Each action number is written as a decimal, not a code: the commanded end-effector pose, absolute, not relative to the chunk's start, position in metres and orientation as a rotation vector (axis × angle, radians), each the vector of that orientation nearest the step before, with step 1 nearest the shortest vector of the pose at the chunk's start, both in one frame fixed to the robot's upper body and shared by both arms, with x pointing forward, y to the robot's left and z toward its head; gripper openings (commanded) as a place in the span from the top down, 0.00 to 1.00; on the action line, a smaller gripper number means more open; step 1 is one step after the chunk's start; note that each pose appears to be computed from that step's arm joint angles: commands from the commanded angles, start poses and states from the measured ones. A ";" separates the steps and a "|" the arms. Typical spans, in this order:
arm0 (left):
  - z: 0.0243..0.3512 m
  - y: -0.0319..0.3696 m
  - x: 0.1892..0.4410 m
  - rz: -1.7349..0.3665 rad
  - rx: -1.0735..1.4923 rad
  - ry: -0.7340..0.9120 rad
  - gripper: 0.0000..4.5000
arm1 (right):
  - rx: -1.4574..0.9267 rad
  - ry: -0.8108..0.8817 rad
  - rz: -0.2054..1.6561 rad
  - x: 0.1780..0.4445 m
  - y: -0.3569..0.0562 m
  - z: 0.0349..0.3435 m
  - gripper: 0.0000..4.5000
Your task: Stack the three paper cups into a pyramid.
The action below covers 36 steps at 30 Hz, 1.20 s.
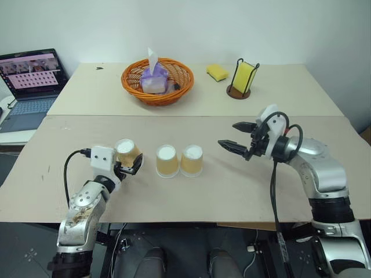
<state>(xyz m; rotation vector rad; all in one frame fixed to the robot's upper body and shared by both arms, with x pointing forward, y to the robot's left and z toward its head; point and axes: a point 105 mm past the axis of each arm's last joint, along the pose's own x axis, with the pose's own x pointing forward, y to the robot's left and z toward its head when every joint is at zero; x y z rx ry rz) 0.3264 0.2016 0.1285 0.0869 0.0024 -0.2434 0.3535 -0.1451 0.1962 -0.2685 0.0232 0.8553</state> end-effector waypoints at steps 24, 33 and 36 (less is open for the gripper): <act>0.157 0.192 0.328 -0.281 0.093 -0.081 0.45 | -0.292 -0.025 0.835 0.352 -0.147 0.208 0.00; 0.193 0.202 0.342 -0.268 0.071 -0.163 0.45 | -0.290 -0.030 0.818 0.355 -0.147 0.209 0.00; 0.232 0.203 0.358 -0.352 0.085 -0.225 0.45 | -0.289 -0.034 0.795 0.358 -0.147 0.210 0.00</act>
